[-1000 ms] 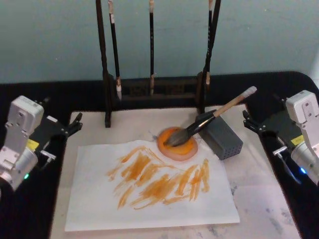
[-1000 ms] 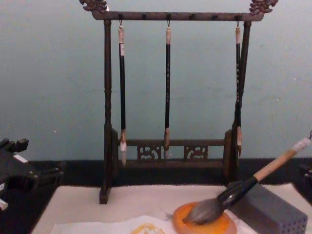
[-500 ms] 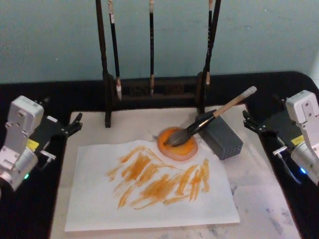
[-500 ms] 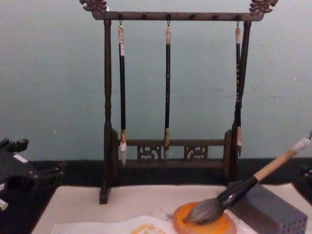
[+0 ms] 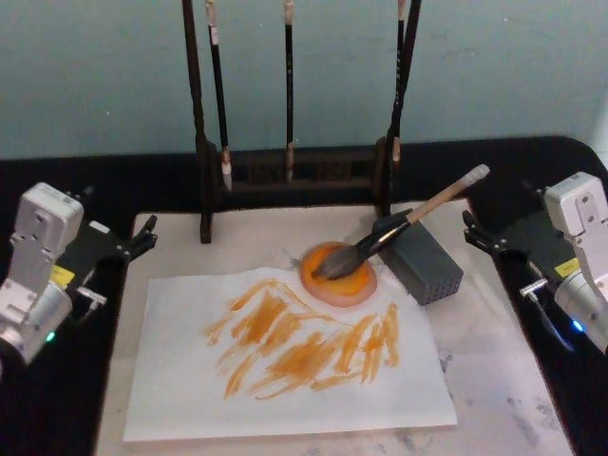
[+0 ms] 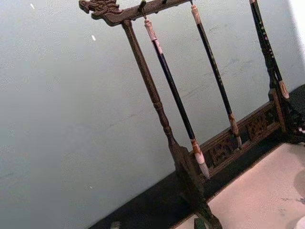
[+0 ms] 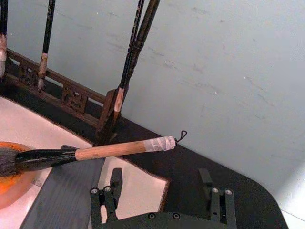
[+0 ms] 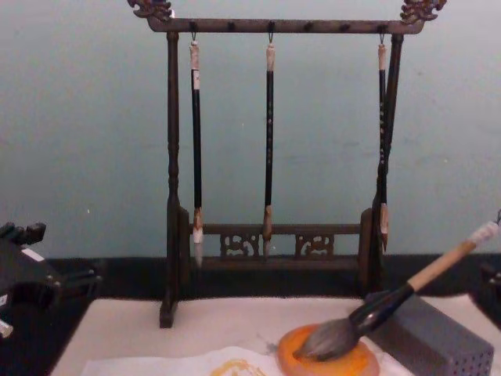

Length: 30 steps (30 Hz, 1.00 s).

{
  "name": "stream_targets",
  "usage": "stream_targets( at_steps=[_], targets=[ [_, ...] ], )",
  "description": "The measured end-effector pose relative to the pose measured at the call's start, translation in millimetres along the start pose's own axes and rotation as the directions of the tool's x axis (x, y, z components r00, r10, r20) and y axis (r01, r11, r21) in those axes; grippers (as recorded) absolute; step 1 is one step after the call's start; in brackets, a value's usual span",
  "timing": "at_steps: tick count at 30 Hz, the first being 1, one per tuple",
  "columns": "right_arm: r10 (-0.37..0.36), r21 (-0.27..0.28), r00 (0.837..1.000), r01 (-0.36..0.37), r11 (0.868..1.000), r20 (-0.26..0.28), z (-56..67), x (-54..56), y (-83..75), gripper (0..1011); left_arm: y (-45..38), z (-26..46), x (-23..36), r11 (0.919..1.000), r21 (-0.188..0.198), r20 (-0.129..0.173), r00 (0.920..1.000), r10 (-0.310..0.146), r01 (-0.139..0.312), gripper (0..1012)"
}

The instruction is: Pick up the brush from the inkstone, write on the paper, then place the brush back to its original position.

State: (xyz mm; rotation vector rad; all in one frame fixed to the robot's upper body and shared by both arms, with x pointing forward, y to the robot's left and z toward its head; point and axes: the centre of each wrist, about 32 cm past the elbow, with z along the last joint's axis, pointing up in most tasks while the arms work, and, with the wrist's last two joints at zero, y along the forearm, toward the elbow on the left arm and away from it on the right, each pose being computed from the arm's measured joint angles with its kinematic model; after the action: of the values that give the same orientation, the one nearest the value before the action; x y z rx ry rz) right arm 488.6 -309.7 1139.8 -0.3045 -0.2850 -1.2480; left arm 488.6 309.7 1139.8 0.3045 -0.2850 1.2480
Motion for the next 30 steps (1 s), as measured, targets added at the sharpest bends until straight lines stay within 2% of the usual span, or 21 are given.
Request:
stream_targets(
  at_steps=[30],
  targets=[
    [0.000,0.000,1.000,0.000,1.000,0.000,0.0,0.0,0.0,1000,0.0,0.0,0.0,1.0000,0.000,0.000,1.0000,0.000,0.000,1001]
  ],
)
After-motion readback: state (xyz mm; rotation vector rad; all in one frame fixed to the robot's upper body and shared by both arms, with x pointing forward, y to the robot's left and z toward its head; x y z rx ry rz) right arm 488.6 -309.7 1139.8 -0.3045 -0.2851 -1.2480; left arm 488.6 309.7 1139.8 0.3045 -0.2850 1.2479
